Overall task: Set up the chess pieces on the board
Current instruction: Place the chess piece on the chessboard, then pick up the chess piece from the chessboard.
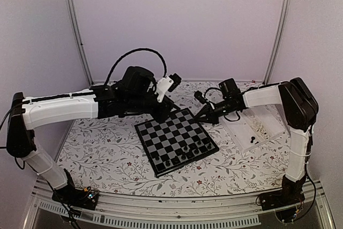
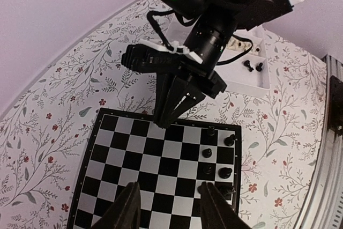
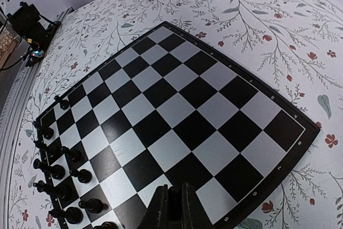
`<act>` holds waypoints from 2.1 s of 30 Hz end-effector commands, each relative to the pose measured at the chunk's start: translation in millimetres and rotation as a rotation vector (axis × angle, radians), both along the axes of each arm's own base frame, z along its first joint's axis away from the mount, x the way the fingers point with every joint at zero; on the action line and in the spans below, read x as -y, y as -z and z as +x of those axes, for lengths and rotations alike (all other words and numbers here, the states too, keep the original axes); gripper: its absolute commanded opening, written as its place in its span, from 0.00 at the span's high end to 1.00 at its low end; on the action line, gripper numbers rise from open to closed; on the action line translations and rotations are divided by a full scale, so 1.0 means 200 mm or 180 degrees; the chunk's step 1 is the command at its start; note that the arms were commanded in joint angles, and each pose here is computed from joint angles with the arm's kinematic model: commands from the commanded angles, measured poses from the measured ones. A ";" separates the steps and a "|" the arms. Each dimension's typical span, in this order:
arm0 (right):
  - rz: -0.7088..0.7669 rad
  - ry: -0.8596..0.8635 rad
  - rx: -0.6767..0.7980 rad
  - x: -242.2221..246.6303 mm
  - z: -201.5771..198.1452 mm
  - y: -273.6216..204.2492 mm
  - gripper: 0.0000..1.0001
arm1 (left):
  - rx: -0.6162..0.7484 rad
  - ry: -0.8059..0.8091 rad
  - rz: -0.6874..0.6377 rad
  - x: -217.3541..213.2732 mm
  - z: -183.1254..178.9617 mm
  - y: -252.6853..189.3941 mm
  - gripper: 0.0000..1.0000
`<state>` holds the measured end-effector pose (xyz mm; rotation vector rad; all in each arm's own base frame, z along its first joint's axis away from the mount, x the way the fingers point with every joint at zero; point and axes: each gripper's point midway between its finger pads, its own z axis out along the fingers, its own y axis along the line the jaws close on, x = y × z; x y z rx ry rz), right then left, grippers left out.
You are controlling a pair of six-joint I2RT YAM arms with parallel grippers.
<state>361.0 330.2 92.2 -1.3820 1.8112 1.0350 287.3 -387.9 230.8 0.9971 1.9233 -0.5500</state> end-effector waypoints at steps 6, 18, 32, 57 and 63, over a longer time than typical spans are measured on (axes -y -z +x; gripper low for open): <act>-0.0173 0.0214 -0.0269 -0.05 0.09 0.19 0.89 | 0.0047 -0.0253 -0.0009 -0.11 0.04 -0.02 0.60; -0.0282 0.0177 -0.0534 -0.04 0.02 0.32 0.76 | 0.0028 -0.0274 0.0002 -0.13 0.03 0.02 0.60; 0.0069 0.0211 -0.0198 0.09 -0.02 -0.28 0.51 | -0.0477 -0.0237 0.0159 -0.02 0.11 0.30 0.59; 0.0336 0.1159 0.0183 0.76 0.12 -0.60 0.45 | -0.0738 0.0070 0.0649 0.42 0.41 0.76 0.62; 0.0318 0.1154 0.0139 0.76 0.13 -0.57 0.45 | -0.0786 0.0109 0.0724 0.45 0.41 0.83 0.65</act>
